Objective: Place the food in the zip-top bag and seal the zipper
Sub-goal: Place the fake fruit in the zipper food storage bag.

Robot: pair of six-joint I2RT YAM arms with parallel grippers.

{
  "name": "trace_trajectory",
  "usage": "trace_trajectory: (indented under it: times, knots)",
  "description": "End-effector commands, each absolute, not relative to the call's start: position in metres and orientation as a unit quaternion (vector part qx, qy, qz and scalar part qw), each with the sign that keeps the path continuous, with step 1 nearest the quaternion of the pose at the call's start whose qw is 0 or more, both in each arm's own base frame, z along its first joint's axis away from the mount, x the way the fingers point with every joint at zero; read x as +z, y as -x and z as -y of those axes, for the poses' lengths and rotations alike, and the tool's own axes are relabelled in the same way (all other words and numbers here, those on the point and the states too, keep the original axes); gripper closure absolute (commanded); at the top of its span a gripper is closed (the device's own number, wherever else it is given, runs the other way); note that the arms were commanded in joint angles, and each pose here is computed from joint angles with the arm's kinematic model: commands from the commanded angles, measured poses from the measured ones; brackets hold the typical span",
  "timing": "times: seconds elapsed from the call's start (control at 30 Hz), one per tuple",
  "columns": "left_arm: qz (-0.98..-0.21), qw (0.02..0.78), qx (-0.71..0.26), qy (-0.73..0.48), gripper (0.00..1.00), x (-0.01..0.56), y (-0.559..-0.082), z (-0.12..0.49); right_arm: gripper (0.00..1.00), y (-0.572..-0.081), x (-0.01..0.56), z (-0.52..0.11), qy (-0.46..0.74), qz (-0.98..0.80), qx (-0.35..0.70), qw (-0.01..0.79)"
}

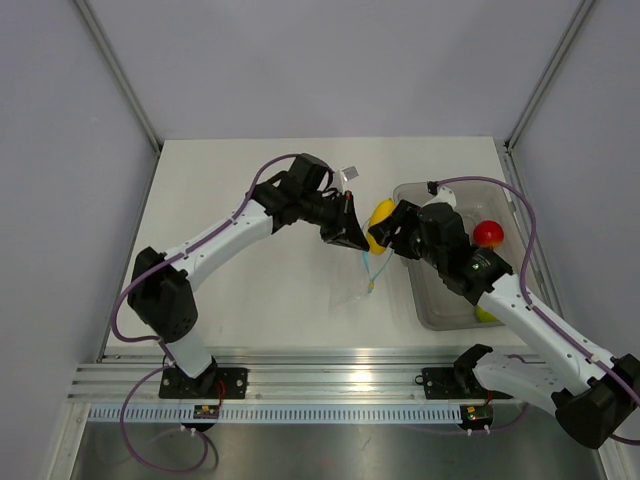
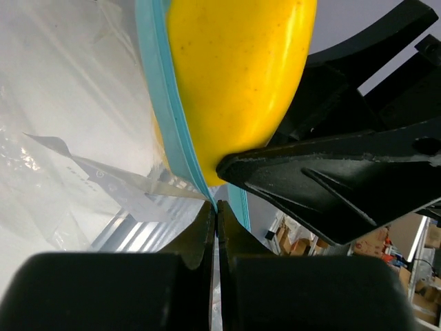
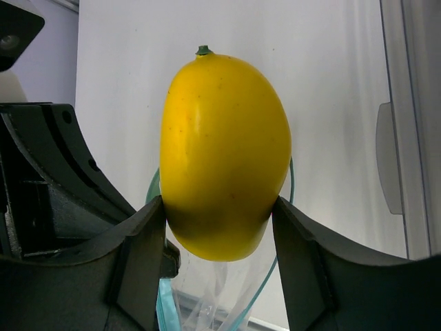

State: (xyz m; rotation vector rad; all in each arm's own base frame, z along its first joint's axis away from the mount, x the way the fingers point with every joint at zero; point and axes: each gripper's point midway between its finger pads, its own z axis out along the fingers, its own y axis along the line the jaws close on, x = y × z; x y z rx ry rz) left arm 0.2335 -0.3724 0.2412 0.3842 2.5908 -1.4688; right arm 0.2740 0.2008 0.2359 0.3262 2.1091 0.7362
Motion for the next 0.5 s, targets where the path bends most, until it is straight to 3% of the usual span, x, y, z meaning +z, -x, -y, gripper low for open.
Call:
trace_trajectory:
  times: [0.0,0.17,0.3,0.47]
  knots:
    - [-0.835,0.040,-0.535,-0.126,1.00,0.252,-0.228,0.378,0.72,-0.282,0.253,-0.197,-0.120,-0.824,0.290,0.472]
    - [-0.823,0.037,-0.555,-0.113,1.00,0.247,-0.236,0.376,0.71,-0.274,0.254,-0.194,-0.094,-0.827,0.286,0.475]
    - [-0.814,0.037,-0.569,-0.113,1.00,0.248,-0.240,0.379,0.65,-0.267,0.254,-0.197,-0.061,-0.833,0.290,0.468]
    - [-0.812,0.040,-0.570,-0.117,1.00,0.251,-0.242,0.380,0.47,-0.262,0.254,-0.199,-0.046,-0.838,0.291,0.459]
